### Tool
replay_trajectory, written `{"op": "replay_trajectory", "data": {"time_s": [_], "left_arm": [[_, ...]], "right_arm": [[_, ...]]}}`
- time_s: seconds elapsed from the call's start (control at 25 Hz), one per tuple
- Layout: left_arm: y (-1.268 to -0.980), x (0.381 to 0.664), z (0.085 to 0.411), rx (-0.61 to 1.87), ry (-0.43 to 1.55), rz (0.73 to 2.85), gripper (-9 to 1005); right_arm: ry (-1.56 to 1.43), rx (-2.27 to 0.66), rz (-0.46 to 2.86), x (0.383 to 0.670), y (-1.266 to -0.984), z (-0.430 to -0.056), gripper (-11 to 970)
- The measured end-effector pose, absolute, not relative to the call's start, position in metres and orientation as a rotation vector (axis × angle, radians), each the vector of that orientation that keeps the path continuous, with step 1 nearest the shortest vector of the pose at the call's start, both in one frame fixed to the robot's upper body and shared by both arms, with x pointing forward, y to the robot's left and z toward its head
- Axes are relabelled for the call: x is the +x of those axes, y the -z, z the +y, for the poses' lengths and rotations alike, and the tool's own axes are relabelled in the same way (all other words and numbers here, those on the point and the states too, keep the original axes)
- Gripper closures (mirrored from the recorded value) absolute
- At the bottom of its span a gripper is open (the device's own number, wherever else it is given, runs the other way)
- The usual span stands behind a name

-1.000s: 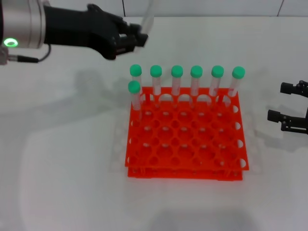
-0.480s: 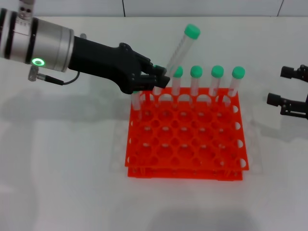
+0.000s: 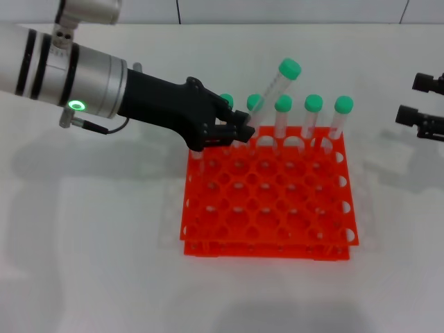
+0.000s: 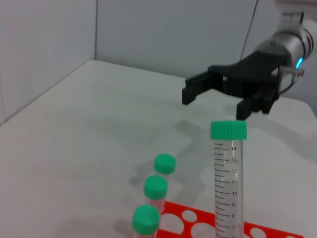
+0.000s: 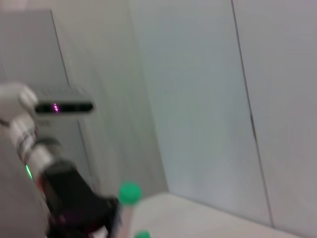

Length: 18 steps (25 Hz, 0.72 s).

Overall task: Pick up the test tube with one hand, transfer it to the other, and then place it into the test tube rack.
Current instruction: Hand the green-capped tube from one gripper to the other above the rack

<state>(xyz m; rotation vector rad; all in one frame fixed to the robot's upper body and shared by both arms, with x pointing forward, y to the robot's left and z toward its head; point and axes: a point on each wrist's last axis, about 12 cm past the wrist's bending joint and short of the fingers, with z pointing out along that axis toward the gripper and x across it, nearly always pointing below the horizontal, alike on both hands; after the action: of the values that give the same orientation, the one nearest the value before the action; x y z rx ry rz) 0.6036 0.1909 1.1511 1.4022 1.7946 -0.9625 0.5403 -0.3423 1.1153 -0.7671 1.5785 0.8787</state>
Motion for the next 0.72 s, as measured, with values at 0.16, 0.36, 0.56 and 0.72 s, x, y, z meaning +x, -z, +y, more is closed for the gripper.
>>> {"op": "replay_trajectory", "data": {"time_s": [0.16, 0.36, 0.56, 0.72], "left_arm": [[-1.148, 0.602, 0.187, 1.411, 0.966, 1.788, 802], [-1.146, 0.601, 0.184, 1.418, 0.969, 1.776, 802], [-1.144, 0.599, 0.181, 1.422, 0.97, 1.765, 802], [-1.142, 0.598, 0.177, 1.449, 0.961, 1.732, 802]], "right_arm": [[-0.971, -0.724, 1.532, 0.539, -1.123, -0.339, 118], [-1.111, -0.618, 1.46, 0.537, -1.12, -0.323, 118], [-1.181, -0.586, 1.402, 0.528, -1.106, -0.293, 118], [-1.179, -0.611, 1.363, 0.524, -1.097, -0.273, 118]]}}
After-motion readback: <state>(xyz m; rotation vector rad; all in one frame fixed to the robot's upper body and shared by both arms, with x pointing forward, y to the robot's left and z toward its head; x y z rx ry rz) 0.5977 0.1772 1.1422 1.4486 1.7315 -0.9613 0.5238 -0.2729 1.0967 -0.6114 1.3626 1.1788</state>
